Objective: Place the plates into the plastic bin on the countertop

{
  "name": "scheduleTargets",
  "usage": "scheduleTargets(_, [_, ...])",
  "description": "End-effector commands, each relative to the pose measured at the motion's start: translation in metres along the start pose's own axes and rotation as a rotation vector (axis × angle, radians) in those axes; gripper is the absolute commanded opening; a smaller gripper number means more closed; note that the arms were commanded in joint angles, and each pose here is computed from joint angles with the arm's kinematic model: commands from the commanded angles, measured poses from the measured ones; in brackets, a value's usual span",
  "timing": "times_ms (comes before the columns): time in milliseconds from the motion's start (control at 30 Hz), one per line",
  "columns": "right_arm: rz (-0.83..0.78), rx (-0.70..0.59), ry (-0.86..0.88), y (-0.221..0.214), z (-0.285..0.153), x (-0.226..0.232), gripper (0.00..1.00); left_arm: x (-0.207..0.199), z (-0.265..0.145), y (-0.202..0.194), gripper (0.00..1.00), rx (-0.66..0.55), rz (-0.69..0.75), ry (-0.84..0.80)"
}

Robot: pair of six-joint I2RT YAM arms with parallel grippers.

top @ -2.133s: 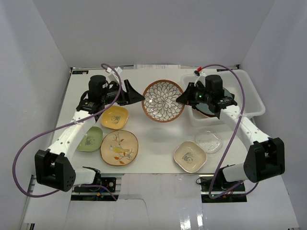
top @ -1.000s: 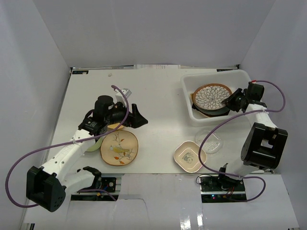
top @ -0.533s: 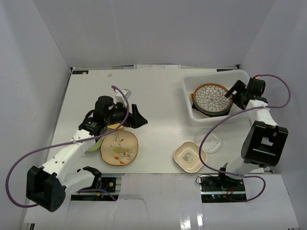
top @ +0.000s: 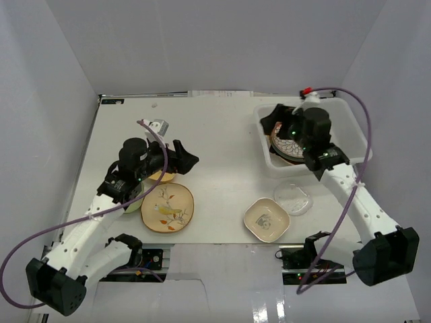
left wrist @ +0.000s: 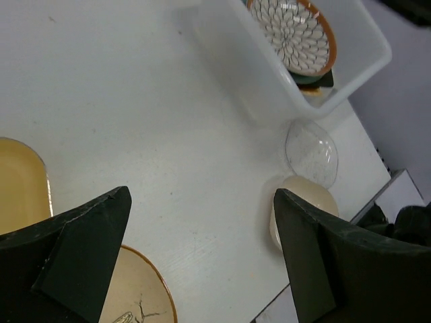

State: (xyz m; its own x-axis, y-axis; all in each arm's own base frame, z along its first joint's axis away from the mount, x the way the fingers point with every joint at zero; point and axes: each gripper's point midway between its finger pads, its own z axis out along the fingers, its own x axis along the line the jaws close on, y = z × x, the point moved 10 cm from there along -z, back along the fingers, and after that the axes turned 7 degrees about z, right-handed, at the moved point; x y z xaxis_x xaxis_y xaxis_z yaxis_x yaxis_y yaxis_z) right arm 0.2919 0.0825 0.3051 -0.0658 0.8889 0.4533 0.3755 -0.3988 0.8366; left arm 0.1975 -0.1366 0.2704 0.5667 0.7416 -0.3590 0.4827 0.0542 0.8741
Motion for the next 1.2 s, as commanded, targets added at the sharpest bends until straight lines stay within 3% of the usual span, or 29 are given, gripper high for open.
scheduleTargets(0, [0.02, 0.167, 0.363, -0.061, -0.008, 0.07, 0.88, -0.012, -0.033, 0.048, 0.98, -0.279, 0.037, 0.11])
scheduleTargets(133, [0.014, 0.422, 0.574, -0.148, -0.015, 0.131, 0.79, -0.017, -0.058, 0.07, 0.98, -0.433, 0.052, 0.184])
scheduleTargets(233, [0.014, 0.57, 0.64, -0.2, -0.011, 0.151, 0.75, -0.013, -0.07, 0.071, 0.98, -0.496, 0.06, 0.267])
scheduleTargets(467, [0.103, 0.806, 0.644, -0.292, 0.013, 0.152, 0.56, 0.006, -0.06, 0.037, 0.98, -0.457, 0.052, 0.356])
scheduleTargets(667, [0.181, 0.937, 0.703, -0.332, 0.018, 0.159, 0.54, 0.008, -0.05, 0.035, 0.98, -0.409, 0.074, 0.334])
scheduleTargets(733, [0.198, 0.963, 0.689, -0.343, 0.023, 0.159, 0.46, 0.007, -0.052, 0.035, 0.98, -0.412, 0.076, 0.325])
scheduleTargets(767, [0.208, 0.969, 0.685, -0.345, 0.024, 0.159, 0.4, 0.007, -0.053, 0.035, 0.98, -0.416, 0.079, 0.328])
scheduleTargets(800, [0.221, 0.969, 0.672, -0.346, 0.024, 0.158, 0.23, 0.007, -0.054, 0.035, 0.98, -0.421, 0.08, 0.33])
scheduleTargets(900, [0.217, 0.935, 0.636, -0.343, 0.019, 0.151, 0.09, 0.007, -0.056, 0.035, 0.98, -0.426, 0.082, 0.333])
scheduleTargets(1067, [0.207, 0.872, 0.664, -0.304, -0.01, 0.128, 0.08, 0.002, -0.056, 0.034, 0.98, -0.426, 0.081, 0.275])
scheduleTargets(1167, [0.216, 0.766, 0.72, -0.25, -0.024, 0.119, 0.08, -0.002, -0.059, 0.036, 0.98, -0.443, 0.083, 0.248])
